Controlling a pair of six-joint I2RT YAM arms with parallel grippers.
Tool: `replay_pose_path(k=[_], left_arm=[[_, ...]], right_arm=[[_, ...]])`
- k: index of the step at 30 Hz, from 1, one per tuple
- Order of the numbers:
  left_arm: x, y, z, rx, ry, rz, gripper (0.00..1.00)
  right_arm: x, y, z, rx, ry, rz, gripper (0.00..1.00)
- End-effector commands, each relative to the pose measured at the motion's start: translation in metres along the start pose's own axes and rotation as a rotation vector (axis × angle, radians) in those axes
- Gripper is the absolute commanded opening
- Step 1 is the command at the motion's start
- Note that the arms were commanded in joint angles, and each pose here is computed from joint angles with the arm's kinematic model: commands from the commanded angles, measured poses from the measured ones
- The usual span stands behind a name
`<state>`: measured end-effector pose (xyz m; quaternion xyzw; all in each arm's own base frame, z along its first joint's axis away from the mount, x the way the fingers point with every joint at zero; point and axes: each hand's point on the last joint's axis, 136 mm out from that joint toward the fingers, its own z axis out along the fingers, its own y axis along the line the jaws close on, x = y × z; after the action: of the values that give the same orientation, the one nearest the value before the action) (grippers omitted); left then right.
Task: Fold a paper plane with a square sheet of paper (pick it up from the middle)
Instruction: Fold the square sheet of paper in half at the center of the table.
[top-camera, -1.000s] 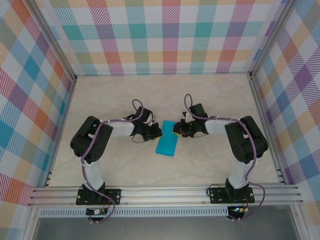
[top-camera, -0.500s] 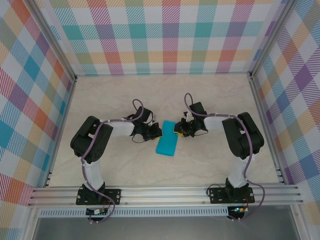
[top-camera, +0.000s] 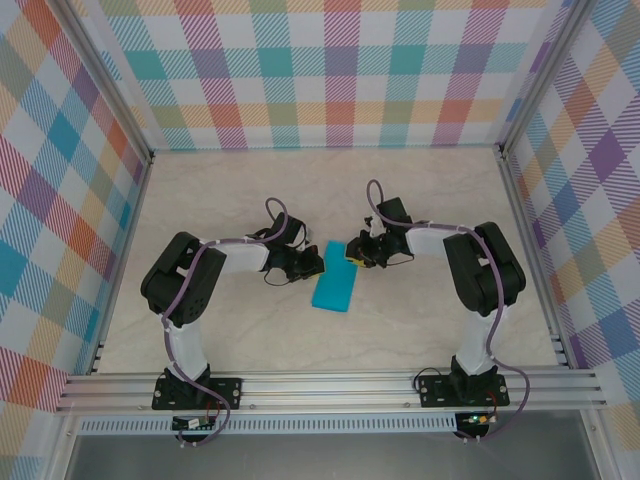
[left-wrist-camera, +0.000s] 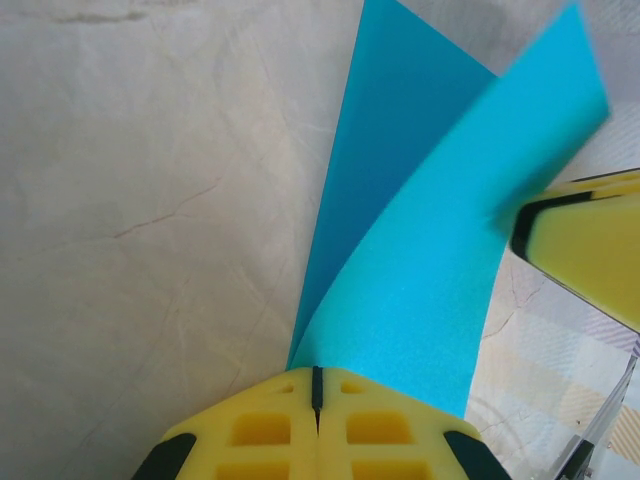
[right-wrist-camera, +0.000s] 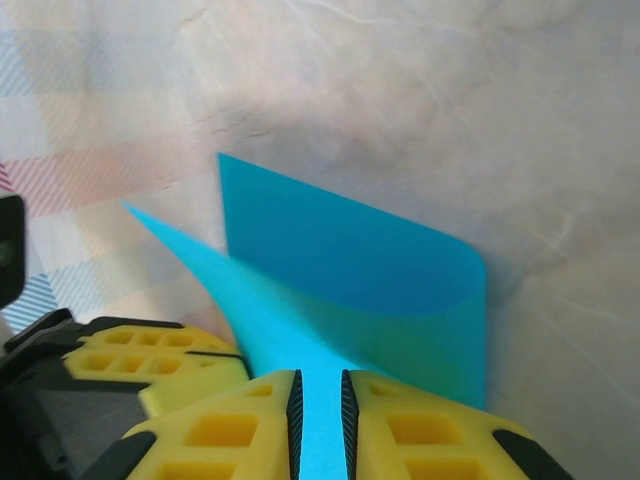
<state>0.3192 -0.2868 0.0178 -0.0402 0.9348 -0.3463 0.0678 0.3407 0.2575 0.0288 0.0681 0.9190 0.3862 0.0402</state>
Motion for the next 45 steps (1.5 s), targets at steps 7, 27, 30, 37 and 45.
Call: replay_pose_path(k=[7,27,30,37,45], left_arm=[[0.039,0.064,0.012,-0.235,0.098,-0.071,0.00],[0.040,0.065,0.014,-0.232,0.098,-0.074,0.00],[0.040,0.066,0.014,-0.234,0.099,-0.075,0.00],[0.040,0.065,0.013,-0.232,0.101,-0.073,0.00],[0.038,0.063,0.013,-0.231,0.099,-0.071,0.00]], right_arm=[[-0.004,-0.003,-0.004,0.024,-0.003,-0.023,0.21],[-0.016,-0.032,0.003,0.091,-0.005,0.037,0.20],[-0.018,-0.027,-0.002,0.098,-0.018,0.028,0.20],[-0.033,0.019,-0.023,-0.025,-0.049,-0.044,0.21],[-0.040,-0.002,-0.011,0.013,-0.046,-0.002,0.21]])
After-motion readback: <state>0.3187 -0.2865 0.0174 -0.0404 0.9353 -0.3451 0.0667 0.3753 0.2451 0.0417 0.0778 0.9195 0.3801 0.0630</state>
